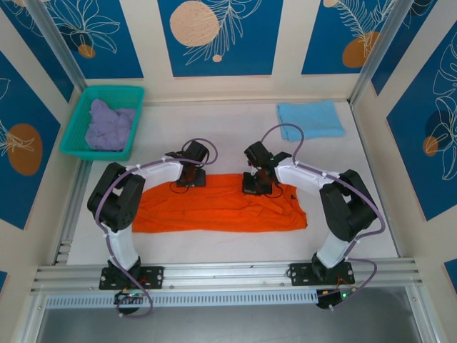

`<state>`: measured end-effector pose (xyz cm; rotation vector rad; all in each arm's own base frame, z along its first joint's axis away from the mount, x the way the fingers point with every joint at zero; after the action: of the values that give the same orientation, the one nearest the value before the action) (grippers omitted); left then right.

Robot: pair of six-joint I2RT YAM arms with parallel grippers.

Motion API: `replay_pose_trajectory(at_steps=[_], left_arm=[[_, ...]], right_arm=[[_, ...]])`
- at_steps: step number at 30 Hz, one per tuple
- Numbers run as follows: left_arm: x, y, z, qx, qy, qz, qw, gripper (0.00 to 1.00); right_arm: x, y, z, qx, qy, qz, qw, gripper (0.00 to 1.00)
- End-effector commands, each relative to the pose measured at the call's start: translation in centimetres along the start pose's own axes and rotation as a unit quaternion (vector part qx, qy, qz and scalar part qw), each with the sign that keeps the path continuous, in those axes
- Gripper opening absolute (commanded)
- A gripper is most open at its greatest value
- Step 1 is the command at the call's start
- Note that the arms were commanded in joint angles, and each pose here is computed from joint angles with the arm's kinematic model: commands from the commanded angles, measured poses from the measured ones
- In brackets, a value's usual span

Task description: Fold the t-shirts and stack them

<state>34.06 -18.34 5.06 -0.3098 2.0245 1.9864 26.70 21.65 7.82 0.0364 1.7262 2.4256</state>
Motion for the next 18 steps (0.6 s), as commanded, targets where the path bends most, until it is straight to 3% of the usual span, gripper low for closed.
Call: replay_pose_trajectory(at_steps=[1,3,7,10,15,18], left_arm=[[0.0,-0.2,0.3,-0.021,-0.011,0.005,1.000,0.57],[0.0,-0.2,0.4,-0.023,-0.012,0.005,1.000,0.57],[-0.1,-0.2,0.4,-0.024,-0.013,0.004,1.000,0.58],[-0.1,-0.2,0.5,-0.027,-0.014,0.004,1.000,0.57],[-0.3,-0.1,0.5,-0.026,-0.015,-0.001,1.000,0.58],[-0.3,0.0,0.4,-0.024,-0.017,-0.001,1.000,0.58]], right_arm=[[3.8,-0.2,-1.0,0.022,-0.071,0.032,0.997,0.29],[5.6,-0.3,-1.0,0.032,-0.090,0.024,0.995,0.42],[8.3,-0.2,0.0,-0.006,-0.112,0.026,0.993,0.53],[8.8,1.2,0.4,-0.038,-0.114,0.017,0.993,0.55],[4.8,5.5,-1.9,-0.039,-0.105,-0.080,0.990,0.57],[1.8,6.6,-4.0,-0.036,-0.114,-0.115,0.986,0.50]])
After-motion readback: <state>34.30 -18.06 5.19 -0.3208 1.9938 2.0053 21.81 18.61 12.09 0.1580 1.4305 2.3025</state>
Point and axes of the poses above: each hand's point on the last joint's axis, 136 mm out from that joint toward the fingers, its own y axis back along the fingers, its own z axis along the line the jaws close on, x = y × z, the point moved 3 cm from there along y, back along the fingers, and after that the axes turned 4 degrees about -y, right-handed, at the moved point
